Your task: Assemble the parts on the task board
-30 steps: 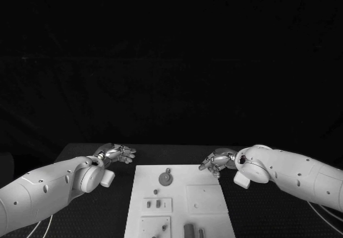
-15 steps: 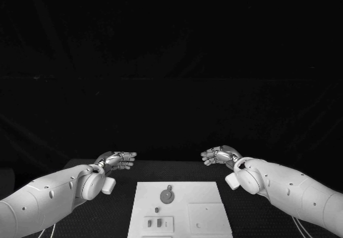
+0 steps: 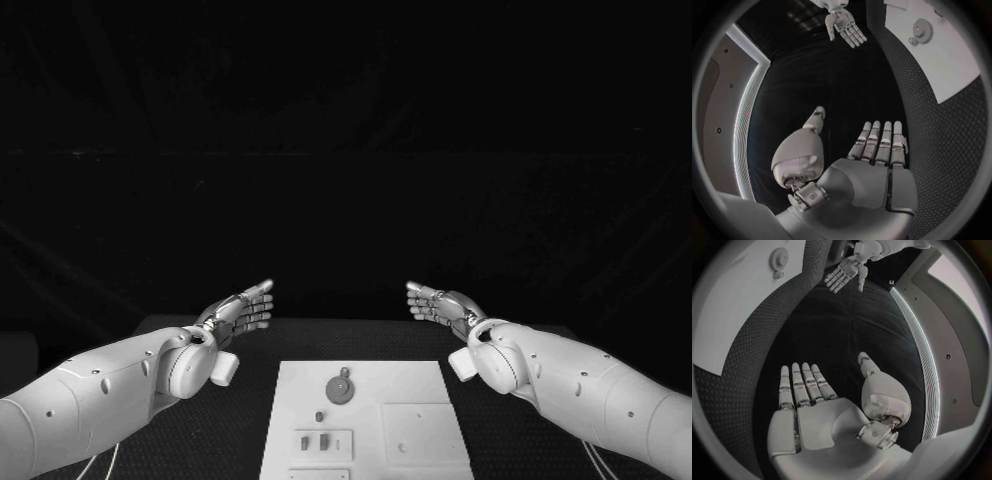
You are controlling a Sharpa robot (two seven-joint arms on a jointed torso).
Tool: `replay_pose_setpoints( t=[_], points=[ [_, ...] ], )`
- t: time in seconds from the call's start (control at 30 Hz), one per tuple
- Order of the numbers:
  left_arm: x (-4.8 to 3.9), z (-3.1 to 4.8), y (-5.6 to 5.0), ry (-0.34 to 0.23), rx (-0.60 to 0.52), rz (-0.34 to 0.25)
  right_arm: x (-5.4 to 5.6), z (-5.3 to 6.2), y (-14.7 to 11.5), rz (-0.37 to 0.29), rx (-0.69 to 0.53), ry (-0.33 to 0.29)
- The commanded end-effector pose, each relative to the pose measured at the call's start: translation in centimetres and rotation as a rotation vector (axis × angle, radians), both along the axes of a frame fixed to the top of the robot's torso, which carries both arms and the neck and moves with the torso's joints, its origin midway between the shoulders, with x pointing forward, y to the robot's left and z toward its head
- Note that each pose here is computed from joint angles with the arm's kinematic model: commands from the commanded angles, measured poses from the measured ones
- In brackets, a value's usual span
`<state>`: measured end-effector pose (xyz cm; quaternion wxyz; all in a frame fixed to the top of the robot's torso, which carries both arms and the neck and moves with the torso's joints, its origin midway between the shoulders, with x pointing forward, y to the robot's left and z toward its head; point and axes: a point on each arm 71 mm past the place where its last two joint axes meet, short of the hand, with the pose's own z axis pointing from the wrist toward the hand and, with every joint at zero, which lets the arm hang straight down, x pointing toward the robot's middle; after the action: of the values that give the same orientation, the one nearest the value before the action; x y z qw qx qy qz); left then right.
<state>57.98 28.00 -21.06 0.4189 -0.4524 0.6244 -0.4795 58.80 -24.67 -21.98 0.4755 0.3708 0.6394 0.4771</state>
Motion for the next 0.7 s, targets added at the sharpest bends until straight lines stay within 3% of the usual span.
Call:
replay_pose_setpoints(
  t=[0.03,0.27,0.4,0.57,0.7],
  points=[
    [-0.39,-0.18,-0.6,-0.016,-0.01,0.012,-0.3,0.0,0.3,-0.013,0.021,-0.016],
    [-2.71,-1.26,-2.9,-0.058,-0.05,0.06,-2.4,-0.2,1.7,-0.056,0.098,-0.053],
    [-5.11,-1.79,-4.9,-0.094,-0.08,0.105,-4.6,-0.3,2.8,-0.102,0.161,-0.072],
    [-8.24,-1.88,-6.9,-0.135,-0.107,0.16,-7.7,-0.5,4.0,-0.164,0.223,-0.077],
    [-9.85,-1.71,-7.8,-0.154,-0.116,0.186,-9.6,-0.5,4.6,-0.2,0.25,-0.071]
  ],
)
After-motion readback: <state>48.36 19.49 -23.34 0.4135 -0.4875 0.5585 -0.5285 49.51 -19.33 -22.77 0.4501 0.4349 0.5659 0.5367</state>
